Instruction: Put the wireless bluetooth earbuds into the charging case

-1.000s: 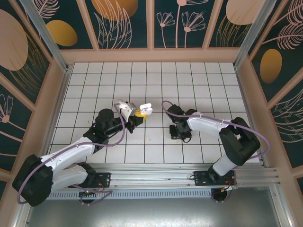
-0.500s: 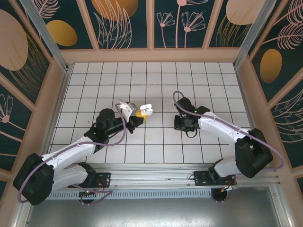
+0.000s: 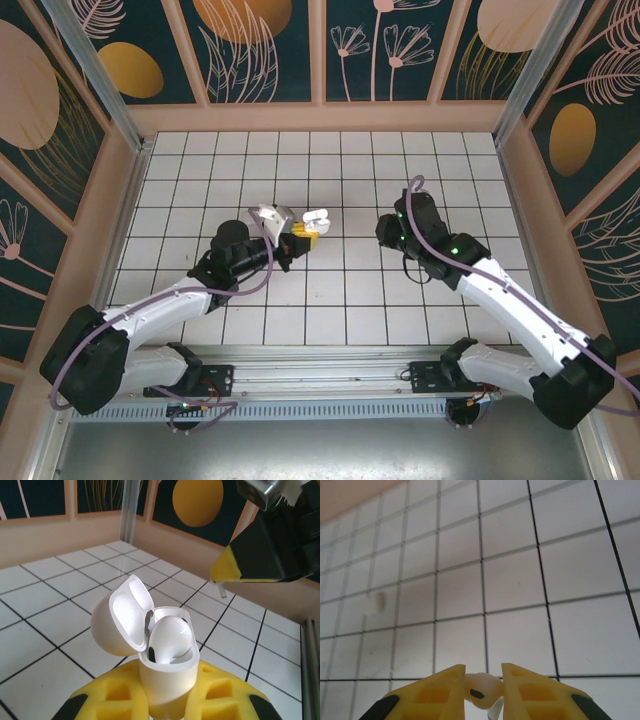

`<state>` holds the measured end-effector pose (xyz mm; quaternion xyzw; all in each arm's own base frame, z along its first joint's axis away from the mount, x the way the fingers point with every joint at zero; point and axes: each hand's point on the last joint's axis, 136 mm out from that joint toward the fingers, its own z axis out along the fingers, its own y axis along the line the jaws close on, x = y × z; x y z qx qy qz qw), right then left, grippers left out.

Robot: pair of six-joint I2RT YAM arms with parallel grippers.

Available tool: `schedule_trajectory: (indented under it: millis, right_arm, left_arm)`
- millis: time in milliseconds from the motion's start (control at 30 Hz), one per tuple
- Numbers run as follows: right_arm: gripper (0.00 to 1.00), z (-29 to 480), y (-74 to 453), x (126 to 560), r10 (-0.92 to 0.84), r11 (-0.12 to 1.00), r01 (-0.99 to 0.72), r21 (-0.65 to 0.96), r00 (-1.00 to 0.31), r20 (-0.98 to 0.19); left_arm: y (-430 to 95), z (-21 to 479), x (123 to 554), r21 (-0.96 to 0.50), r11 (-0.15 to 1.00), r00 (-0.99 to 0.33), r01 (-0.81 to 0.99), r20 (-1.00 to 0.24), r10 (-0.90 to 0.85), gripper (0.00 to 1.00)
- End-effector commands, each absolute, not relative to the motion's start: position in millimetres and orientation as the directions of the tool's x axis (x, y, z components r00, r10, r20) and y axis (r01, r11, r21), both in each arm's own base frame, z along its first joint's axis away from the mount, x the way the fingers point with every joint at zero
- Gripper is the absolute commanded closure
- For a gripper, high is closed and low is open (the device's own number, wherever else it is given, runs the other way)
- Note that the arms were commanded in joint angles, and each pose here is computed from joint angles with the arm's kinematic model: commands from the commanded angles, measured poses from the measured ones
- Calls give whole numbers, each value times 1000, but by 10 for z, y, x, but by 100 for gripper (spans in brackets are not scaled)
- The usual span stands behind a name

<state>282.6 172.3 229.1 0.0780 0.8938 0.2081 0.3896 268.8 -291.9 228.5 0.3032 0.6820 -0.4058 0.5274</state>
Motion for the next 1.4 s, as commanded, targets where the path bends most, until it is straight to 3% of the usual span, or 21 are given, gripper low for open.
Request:
schedule_trajectory:
  millis: [0,500,900,1367]
  right_arm:
    - [79,2759,1806,2935,344,876,-92,474,-569,-747]
    - [79,3618,2488,2862,286,807,-389,444,-401,-870]
    - [79,3607,2738,2655,223,772,-494,400,-379,-898]
    - [79,3423,2736,2572,163,782,-506,364,-397,-903]
  left_arm:
    - [-3005,2603,2705,-226,441,-208,869,-974,-89,100]
    - [-3136,2672,2619,-203,402,-175,893,-979,-104,100]
    - [-3132,2809,2541,-94,451,-59,888,-994,-91,100]
    - [-3108,2847,2501,-79,449,-34,890,-994,-106,100]
